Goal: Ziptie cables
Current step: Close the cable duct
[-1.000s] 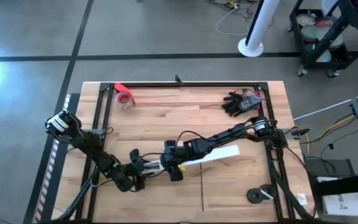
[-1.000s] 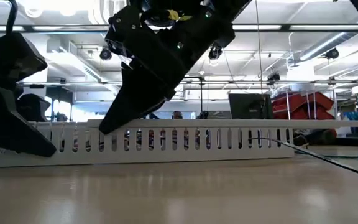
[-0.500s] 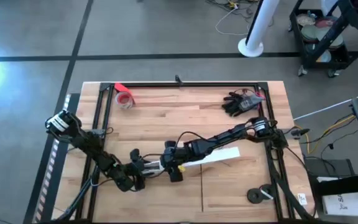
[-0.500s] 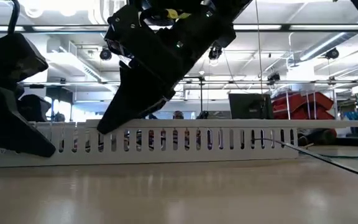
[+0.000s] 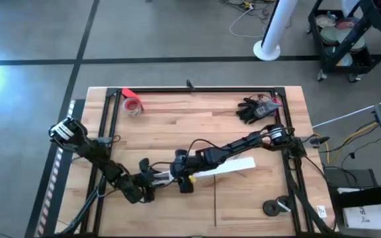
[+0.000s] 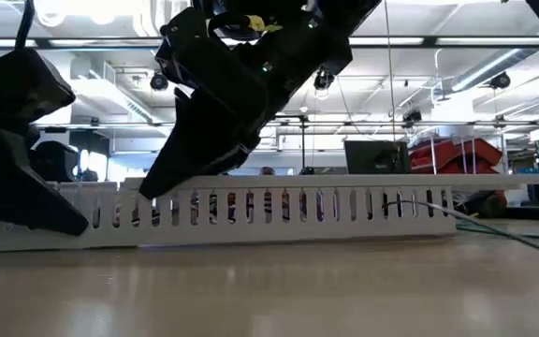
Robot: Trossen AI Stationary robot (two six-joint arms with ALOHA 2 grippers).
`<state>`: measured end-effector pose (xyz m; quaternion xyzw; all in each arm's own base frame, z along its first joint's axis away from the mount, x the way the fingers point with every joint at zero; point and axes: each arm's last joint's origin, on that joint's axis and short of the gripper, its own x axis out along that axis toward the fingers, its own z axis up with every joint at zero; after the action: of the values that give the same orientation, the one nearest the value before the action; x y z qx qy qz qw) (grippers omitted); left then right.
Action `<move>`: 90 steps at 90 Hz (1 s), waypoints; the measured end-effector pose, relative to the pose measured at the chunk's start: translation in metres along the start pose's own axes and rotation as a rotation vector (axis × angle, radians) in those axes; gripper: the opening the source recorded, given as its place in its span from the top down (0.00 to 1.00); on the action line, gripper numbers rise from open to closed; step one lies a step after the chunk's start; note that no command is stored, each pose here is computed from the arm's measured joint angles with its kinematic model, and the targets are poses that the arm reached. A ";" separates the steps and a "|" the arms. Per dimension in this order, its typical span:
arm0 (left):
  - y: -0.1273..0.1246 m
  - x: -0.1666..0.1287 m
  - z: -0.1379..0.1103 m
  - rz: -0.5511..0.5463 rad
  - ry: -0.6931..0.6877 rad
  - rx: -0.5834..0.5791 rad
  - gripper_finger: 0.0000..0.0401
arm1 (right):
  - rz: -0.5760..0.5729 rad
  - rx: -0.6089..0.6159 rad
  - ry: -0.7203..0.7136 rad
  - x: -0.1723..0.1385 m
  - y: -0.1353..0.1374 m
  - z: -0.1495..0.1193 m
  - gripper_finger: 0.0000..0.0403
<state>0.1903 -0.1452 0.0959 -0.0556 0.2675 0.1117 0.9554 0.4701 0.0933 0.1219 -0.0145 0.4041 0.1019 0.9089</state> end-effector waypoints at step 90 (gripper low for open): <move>0.001 0.005 0.006 -0.043 0.011 0.040 0.44 | 0.033 0.027 0.006 0.009 -0.006 -0.004 0.42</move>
<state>0.1973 -0.1422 0.0981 -0.0428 0.2736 0.0854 0.9571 0.4742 0.0883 0.1127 0.0043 0.4085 0.1115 0.9059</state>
